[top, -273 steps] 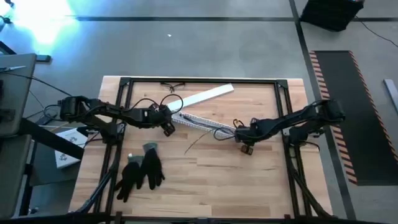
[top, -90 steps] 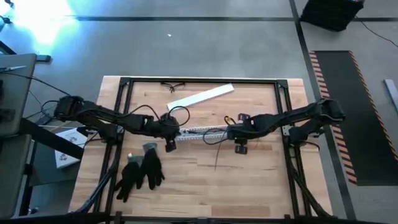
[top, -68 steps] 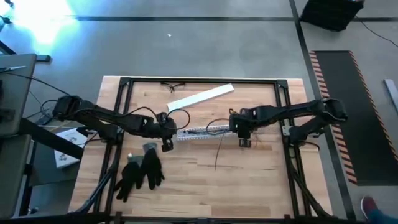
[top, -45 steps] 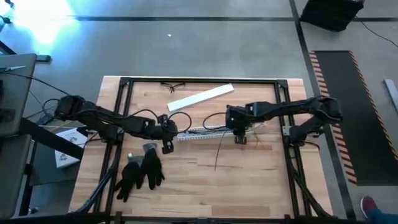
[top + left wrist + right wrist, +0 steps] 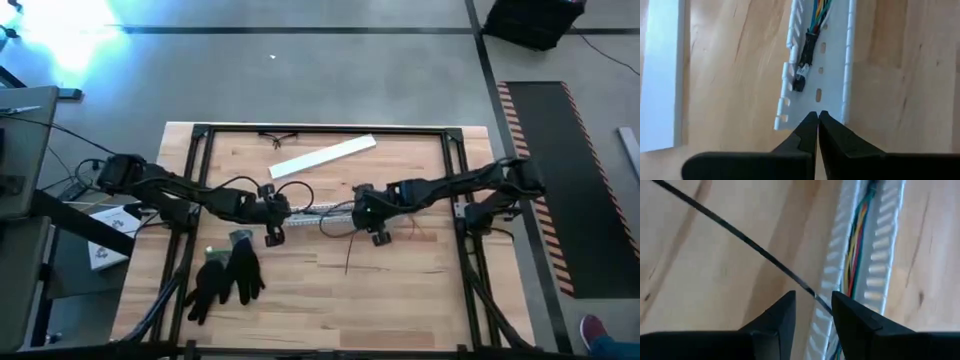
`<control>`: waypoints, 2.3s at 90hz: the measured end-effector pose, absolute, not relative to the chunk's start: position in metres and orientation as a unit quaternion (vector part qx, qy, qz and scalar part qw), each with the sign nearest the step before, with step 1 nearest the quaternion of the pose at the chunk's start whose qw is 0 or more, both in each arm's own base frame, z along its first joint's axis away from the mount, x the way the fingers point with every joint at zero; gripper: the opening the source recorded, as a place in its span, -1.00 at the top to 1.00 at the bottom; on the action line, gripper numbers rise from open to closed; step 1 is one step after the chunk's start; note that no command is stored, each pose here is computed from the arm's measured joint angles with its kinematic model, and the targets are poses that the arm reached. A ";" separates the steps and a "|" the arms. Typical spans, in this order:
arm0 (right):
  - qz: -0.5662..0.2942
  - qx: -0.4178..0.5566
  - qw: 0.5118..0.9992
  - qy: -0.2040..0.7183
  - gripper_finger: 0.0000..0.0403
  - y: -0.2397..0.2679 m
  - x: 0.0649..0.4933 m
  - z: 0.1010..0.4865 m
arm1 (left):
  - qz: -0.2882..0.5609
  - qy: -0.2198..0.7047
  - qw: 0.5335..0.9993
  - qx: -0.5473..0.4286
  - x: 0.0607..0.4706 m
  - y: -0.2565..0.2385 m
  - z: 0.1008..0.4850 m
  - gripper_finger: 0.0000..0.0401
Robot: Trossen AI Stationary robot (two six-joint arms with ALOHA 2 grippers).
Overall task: Ziptie cables
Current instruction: Put the cable into the white cable duct, then close the white cable duct
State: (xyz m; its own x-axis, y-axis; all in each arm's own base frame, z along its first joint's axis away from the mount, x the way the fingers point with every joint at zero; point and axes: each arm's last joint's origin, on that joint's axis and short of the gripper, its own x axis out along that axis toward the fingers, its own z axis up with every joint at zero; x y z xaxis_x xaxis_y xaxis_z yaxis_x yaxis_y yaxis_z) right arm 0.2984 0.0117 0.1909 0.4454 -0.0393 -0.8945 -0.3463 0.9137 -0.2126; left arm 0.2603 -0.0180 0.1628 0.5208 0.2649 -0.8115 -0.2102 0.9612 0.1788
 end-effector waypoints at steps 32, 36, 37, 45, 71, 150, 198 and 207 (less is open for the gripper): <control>0.073 -0.255 0.812 0.520 0.49 0.025 0.311 0.170 | 0.146 0.484 0.862 0.041 0.260 -0.020 0.157 1.00; 0.059 -0.253 0.816 0.516 0.56 0.026 0.312 0.171 | 0.154 0.482 0.861 0.049 0.258 -0.021 0.159 1.00; 0.056 -0.250 0.818 0.516 0.59 0.026 0.313 0.171 | 0.155 0.481 0.861 0.051 0.258 -0.022 0.160 1.00; 0.042 -0.234 0.827 0.510 0.83 0.027 0.313 0.174 | 0.168 0.482 0.858 0.048 0.256 -0.025 0.171 1.00; 0.020 -0.211 0.837 0.504 1.00 0.028 0.322 0.210 | 0.171 0.504 0.847 0.005 0.244 -0.044 0.183 1.00; 0.007 -0.144 0.886 0.441 1.00 0.057 0.325 0.340 | 0.174 0.423 0.889 -0.002 0.245 -0.050 0.165 0.88; -0.209 0.016 0.807 0.552 1.00 0.056 0.227 0.259 | 0.158 0.452 0.878 0.029 0.261 -0.043 0.202 0.79; -0.236 0.057 0.781 0.576 1.00 0.034 0.211 0.236 | 0.163 0.466 0.870 0.005 0.257 -0.044 0.198 0.79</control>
State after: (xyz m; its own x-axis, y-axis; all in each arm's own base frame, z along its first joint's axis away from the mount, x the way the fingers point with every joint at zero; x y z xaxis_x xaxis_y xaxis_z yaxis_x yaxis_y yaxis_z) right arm 0.2105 0.0343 0.2363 0.2248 -0.3041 -0.9257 0.4343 0.8817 -0.1842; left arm 0.2567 -0.0435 0.1975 0.5133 0.2880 -0.8085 -0.2788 0.9469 0.1602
